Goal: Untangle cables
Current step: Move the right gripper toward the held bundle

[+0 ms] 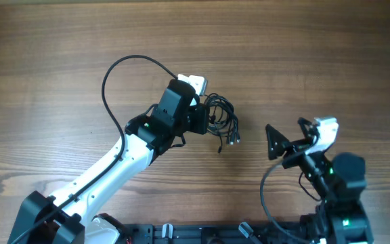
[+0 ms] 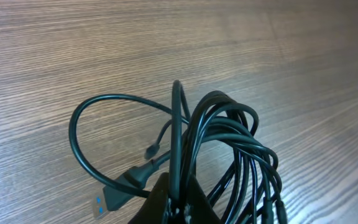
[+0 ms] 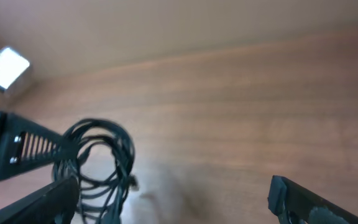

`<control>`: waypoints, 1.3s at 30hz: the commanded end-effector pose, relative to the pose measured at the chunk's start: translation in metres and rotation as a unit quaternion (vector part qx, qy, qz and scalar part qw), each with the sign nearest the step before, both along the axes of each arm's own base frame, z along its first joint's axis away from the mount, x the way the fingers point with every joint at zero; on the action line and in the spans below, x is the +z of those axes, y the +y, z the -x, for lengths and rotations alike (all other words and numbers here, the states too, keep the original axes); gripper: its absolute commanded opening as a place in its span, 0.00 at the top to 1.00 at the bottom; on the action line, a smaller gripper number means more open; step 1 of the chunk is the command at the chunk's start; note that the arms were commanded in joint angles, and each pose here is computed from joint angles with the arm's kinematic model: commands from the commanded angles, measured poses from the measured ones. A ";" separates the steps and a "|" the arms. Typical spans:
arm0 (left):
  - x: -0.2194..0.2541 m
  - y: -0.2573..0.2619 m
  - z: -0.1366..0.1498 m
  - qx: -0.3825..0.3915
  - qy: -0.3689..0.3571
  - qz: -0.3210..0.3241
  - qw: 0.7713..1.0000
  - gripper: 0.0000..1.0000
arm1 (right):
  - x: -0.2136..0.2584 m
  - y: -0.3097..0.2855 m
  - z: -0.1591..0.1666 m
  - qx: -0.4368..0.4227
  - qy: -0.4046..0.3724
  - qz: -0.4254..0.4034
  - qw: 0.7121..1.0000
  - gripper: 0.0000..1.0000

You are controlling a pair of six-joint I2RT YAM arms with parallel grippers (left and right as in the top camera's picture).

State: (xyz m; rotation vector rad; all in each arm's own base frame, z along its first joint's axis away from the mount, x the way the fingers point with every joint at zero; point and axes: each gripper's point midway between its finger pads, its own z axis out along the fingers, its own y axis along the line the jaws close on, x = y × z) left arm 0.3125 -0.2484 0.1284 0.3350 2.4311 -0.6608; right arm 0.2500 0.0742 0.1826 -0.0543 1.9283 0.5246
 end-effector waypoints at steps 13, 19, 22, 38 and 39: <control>0.043 -0.036 0.010 -0.089 -0.032 0.097 0.991 0.96 | 0.023 0.038 -0.034 0.124 0.086 0.009 0.988 0.00; 0.060 -0.046 0.008 -0.109 -0.058 0.128 0.984 0.96 | 0.012 0.039 -0.041 0.122 0.105 0.008 0.987 0.25; 0.061 -0.049 0.011 -0.118 -0.054 0.134 0.982 0.96 | 0.002 0.045 -0.039 0.125 0.135 -0.007 0.983 0.36; 0.062 -0.055 0.024 -0.149 -0.034 0.153 0.976 0.96 | -0.027 0.067 -0.036 0.140 0.203 -0.027 0.969 0.93; 0.059 -0.053 0.023 -0.143 -0.031 0.146 0.978 0.96 | -0.025 0.070 -0.035 0.149 0.202 -0.033 0.967 0.96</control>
